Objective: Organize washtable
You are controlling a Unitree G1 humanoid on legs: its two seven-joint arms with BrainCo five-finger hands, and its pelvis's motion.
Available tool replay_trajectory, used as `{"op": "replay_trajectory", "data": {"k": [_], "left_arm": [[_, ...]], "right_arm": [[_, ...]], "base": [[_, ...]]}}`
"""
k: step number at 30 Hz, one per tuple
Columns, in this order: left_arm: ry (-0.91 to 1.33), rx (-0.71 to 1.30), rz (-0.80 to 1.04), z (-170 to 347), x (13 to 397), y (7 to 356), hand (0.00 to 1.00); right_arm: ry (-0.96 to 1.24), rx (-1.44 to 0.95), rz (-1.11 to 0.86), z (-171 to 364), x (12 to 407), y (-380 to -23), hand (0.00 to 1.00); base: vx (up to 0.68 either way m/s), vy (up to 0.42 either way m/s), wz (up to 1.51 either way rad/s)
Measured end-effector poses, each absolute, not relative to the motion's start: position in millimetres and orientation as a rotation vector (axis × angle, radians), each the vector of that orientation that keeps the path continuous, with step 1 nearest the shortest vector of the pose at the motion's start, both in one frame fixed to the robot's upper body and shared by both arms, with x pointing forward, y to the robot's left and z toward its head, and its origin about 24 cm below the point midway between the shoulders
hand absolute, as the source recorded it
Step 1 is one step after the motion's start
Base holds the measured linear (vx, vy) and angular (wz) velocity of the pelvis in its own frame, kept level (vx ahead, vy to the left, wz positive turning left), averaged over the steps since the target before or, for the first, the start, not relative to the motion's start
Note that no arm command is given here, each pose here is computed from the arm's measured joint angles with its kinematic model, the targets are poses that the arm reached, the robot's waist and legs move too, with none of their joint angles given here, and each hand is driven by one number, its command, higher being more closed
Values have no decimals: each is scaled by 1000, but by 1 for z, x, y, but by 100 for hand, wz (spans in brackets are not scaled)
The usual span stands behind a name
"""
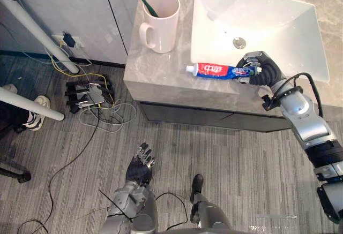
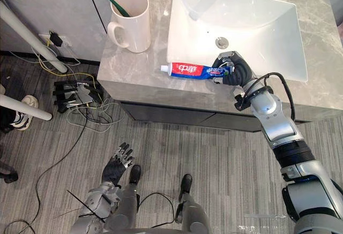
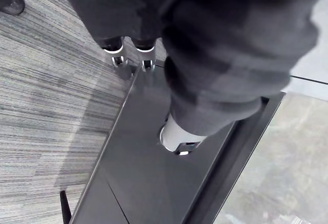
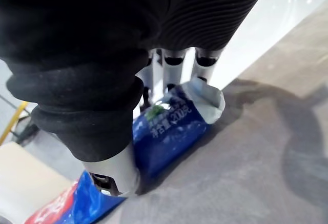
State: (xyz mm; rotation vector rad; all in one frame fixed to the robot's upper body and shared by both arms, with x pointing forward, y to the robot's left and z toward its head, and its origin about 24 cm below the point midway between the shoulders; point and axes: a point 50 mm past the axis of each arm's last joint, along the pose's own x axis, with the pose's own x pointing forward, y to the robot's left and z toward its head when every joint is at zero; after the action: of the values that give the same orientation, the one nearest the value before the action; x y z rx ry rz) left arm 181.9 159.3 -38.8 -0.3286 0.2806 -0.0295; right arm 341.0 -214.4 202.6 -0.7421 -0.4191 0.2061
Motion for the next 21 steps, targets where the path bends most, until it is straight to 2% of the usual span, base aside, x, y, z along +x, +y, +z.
{"op": "replay_trajectory", "data": {"k": [15,21], "left_arm": [[243,-310,-41,-31,191,163,0],[187,-339,-57,-18,206,163,0]], "right_arm": [[-360,-771,227,196,344,-218,100],[-430,-629,169,199,340,-212,100]], "base": [[-6,3,-3],[0,0,0]]}}
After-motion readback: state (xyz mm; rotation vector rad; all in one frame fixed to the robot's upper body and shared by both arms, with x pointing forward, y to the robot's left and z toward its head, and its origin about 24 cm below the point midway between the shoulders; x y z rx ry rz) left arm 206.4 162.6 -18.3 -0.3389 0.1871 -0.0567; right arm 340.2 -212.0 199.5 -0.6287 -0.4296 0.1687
